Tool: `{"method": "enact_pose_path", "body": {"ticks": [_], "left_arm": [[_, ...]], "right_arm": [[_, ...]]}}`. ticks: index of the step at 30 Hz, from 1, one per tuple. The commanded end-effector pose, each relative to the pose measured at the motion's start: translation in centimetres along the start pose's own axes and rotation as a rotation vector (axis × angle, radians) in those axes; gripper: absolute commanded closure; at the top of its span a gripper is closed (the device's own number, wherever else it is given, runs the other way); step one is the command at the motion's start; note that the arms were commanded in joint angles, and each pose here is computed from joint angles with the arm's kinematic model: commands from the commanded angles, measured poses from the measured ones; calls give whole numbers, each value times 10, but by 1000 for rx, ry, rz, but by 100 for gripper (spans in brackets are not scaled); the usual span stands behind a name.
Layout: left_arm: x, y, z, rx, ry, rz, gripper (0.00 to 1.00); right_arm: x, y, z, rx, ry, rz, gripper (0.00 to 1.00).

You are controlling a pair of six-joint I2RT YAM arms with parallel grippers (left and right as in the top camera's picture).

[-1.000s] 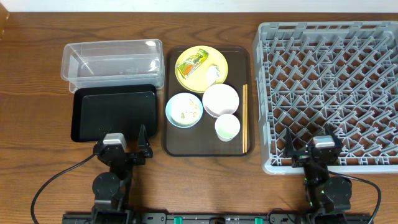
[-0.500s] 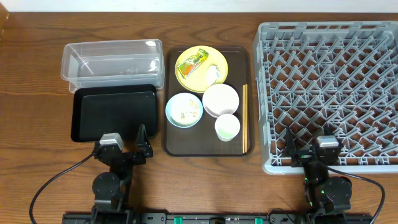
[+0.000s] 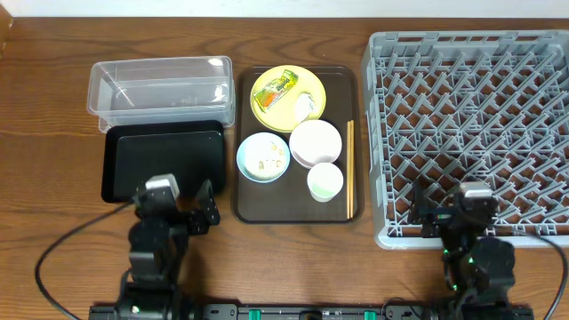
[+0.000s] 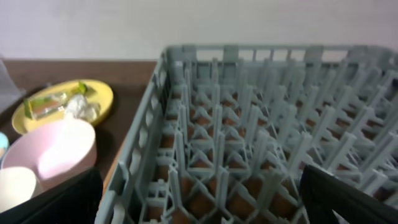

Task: Sort waste into correct bins and load items into the dishwasher rack
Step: 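Raise the left arm and move the left gripper over the yellow plate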

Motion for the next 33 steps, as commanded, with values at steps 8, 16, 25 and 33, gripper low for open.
{"method": "enact_pose_path", "body": {"ticks": [8, 16, 25, 33], "left_arm": [[-54, 0, -27, 52, 20, 242, 6], [-73, 25, -54, 145, 70, 528, 6], [-69, 27, -52, 125, 74, 575, 2], [-92, 12, -54, 121, 110, 464, 2]], "right_arm": [[-25, -16, 0, 65, 39, 214, 1], [-18, -26, 0, 96, 59, 457, 1], [-36, -27, 16, 14, 40, 482, 1], [-36, -27, 16, 16, 36, 482, 1]]}}
Point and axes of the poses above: each gripper's point midway between its finger pads, its own y axis back along the fingers, its own z axis along the line the jaws close on, x = y × z, the point moved 2 cm from there along y, back along the fingers, and after that the axes turned 5 degrees about -y, right-handed, at the moved point
